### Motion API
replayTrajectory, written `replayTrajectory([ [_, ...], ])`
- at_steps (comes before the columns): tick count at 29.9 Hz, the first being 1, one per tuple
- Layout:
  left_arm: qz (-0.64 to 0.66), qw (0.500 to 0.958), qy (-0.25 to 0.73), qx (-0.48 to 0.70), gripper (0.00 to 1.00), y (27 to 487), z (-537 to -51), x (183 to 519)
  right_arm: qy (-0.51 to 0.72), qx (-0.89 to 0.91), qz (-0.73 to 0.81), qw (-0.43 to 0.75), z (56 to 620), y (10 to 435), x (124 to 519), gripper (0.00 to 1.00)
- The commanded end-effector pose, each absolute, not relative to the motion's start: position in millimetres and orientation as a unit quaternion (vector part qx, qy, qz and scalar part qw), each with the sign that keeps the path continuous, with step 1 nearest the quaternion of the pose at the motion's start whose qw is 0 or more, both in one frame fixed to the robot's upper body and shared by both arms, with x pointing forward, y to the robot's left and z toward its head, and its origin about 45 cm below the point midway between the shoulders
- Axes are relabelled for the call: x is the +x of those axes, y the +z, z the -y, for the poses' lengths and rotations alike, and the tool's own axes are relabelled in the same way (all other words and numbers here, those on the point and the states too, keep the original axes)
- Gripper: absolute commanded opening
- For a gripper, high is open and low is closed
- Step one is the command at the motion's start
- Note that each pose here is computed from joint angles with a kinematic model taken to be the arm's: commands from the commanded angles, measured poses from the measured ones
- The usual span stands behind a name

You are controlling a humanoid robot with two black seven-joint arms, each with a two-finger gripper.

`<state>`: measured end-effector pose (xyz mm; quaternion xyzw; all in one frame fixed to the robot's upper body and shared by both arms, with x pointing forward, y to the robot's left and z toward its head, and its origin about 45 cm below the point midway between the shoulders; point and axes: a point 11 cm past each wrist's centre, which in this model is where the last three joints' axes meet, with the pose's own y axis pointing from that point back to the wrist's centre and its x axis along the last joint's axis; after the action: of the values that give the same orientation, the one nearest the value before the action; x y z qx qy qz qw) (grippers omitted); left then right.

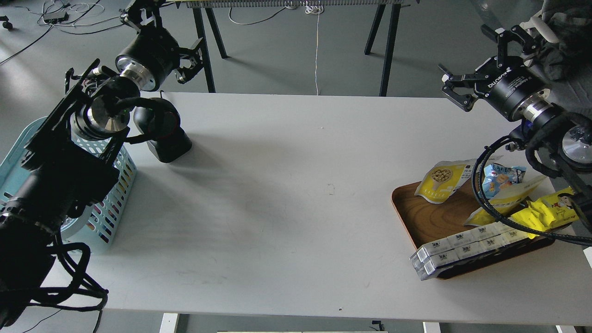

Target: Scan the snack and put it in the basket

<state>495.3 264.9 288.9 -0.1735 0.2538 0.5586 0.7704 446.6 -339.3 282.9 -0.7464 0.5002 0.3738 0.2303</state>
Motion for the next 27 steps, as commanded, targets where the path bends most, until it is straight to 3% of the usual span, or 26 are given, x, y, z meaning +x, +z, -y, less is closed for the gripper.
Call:
replayTrajectory([
  [1, -0.254, 0.766, 0.563, -0.18, 1.0, 291.0, -267.5, 496.2, 0.378, -0.744, -0.499, 0.234, 335.7, 279.7, 448.0, 0.99],
  [17, -0.22, 0.768, 0.562, -0.214, 1.0, 324.8, -269.4, 505.1, 0.382, -0.737, -0.505, 0.236, 342.3, 273.2, 450.9, 0.99],
  [27, -0.21, 0.78, 0.549, -0.216, 1.0, 336.6, -266.9, 504.7, 0.357, -0.766, -0.516, 0.141, 334.7, 273.0, 462.9, 0.99],
])
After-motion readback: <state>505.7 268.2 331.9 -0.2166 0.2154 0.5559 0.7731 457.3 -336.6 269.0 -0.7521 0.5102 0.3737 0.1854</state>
